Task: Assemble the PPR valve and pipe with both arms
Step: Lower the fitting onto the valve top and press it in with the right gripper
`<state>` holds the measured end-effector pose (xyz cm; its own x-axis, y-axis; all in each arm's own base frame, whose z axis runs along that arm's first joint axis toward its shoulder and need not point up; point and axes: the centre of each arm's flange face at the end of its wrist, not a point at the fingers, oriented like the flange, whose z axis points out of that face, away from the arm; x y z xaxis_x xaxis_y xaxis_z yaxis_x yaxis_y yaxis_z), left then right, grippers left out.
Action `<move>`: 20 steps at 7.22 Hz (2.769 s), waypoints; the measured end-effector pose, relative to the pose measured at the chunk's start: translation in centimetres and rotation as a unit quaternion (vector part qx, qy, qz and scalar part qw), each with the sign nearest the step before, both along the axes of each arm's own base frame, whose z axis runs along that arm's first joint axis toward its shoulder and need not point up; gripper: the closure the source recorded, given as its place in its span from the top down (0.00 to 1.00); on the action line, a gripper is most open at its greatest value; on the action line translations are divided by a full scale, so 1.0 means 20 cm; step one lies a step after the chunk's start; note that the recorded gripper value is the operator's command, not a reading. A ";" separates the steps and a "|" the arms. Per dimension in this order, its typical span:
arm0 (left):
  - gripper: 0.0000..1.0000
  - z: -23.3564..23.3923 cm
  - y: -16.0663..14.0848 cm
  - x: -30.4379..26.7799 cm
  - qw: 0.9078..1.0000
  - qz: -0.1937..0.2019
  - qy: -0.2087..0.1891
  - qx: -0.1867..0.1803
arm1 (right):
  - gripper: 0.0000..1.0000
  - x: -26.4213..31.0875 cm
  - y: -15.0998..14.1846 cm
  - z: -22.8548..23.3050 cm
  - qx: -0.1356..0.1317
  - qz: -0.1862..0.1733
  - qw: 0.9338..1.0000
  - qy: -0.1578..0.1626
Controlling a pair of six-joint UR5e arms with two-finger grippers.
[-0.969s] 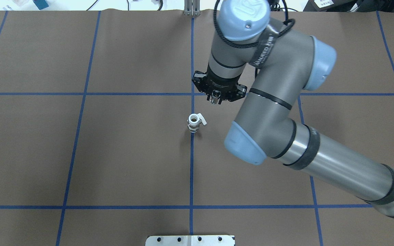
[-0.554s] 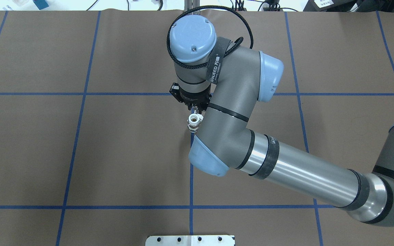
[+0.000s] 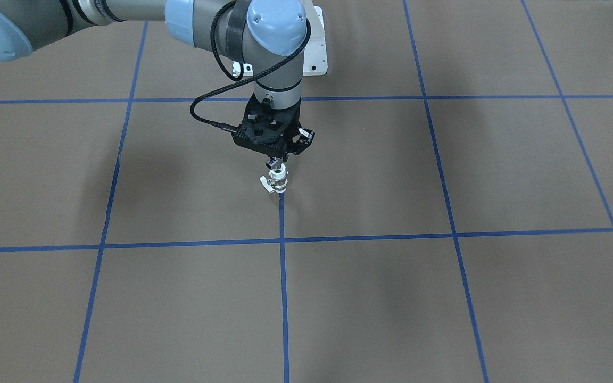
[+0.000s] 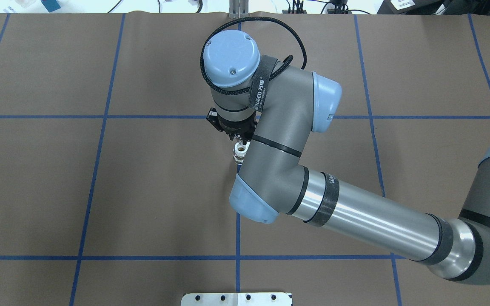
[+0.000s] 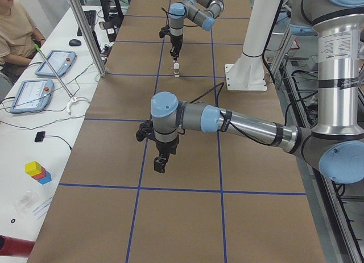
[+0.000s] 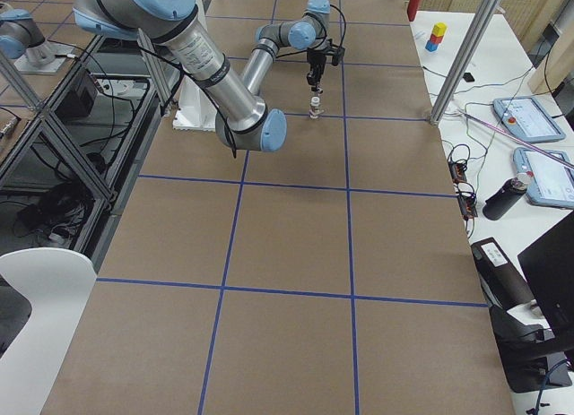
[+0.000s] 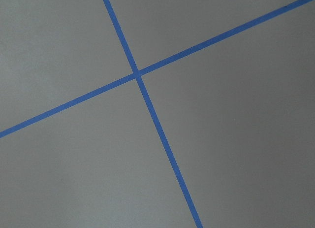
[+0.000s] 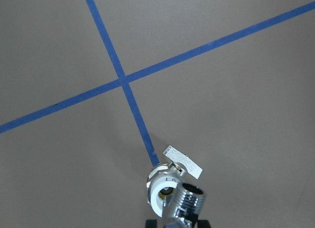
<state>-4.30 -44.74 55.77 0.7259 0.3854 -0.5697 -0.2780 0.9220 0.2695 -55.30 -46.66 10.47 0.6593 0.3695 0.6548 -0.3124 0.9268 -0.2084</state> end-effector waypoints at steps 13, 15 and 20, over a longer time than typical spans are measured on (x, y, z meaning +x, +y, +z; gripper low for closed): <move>1.00 -0.01 0.00 0.00 1.000 0.000 0.000 0.001 | 0.00 -0.07 0.04 0.07 -0.001 -0.010 1.000 0.004; 1.00 -0.01 0.00 0.00 1.000 0.000 0.001 0.003 | 0.00 -0.08 0.03 0.08 0.002 -0.007 1.000 0.007; 1.00 -0.02 0.00 0.00 1.000 0.000 0.001 0.004 | 0.00 -0.09 0.04 0.08 0.002 -0.008 1.000 0.008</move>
